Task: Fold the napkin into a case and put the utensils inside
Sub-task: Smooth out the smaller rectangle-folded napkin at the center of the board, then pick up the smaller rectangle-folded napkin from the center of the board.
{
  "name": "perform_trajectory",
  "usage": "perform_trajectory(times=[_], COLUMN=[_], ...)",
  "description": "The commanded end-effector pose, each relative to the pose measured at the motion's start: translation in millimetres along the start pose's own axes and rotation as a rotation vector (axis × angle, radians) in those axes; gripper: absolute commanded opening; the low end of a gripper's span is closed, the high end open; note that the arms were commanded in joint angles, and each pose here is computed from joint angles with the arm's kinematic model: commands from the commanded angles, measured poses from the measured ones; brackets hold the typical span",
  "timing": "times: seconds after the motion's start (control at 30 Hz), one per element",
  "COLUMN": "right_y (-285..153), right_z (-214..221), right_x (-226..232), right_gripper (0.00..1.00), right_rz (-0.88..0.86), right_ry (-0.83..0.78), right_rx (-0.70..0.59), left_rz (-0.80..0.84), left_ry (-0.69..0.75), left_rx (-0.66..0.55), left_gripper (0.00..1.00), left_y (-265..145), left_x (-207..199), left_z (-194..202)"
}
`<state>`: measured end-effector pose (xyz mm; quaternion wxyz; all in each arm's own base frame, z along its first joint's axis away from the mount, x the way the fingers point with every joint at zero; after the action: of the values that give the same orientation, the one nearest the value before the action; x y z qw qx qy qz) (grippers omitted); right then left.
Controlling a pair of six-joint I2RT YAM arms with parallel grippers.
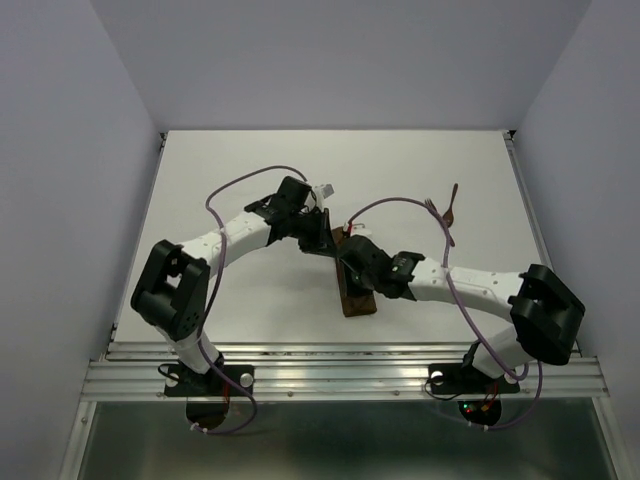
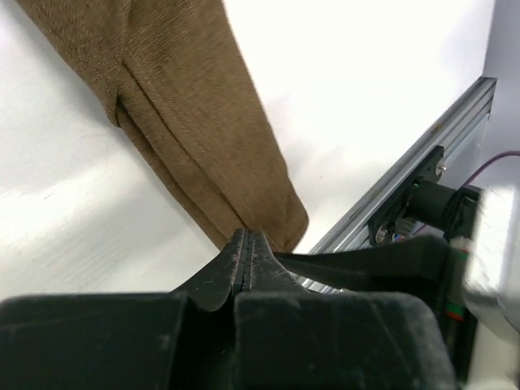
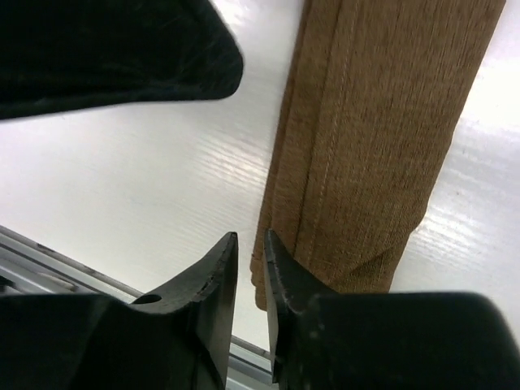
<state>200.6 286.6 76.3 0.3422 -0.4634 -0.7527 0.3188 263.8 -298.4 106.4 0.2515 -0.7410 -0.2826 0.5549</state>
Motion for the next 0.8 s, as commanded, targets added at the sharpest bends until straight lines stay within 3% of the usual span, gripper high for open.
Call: perform_trajectory(times=[0.0,0.1,0.43,0.77], right_y=[-9.1,-1.2,31.4,54.8], right_z=[-26.9,-38.0,-44.5,-32.6], right_x=[4.3,-7.3,-14.6,-11.9], right_gripper=[0.26,0.38,0.55,0.56], right_rz=[0.036,0.158,0.313,0.302], right_ry=[-0.015,-0.013,-0.076,-0.112], right_rx=[-0.074,-0.089,-0.036,0.011], left_rz=[-0.041,-0.076,-0.18,-0.179], left_ry=[0.072,0.043,-0.148,-0.201], left_rx=[-0.06,-0.127,-0.272,-0.307], left_gripper=[0.0,0.0,0.0,0.0], left_y=[-38.4,-57.0,-96.4,-100.6], left_x=[-8.5,5.5,72.2,86.1], left_z=[-8.5,-21.0,-48.8,-47.2])
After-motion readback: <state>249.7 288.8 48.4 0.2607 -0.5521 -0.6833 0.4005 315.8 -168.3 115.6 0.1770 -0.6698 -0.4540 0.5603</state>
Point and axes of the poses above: each gripper's point midway between its finger pads, its own y axis out along the fingers, its own x axis along the line the jaws close on, z = x × y, the point moved 1 cm from there along -y, back along the fingers, and after that the axes turned 3 degrees about -y, right-handed, at the moved point
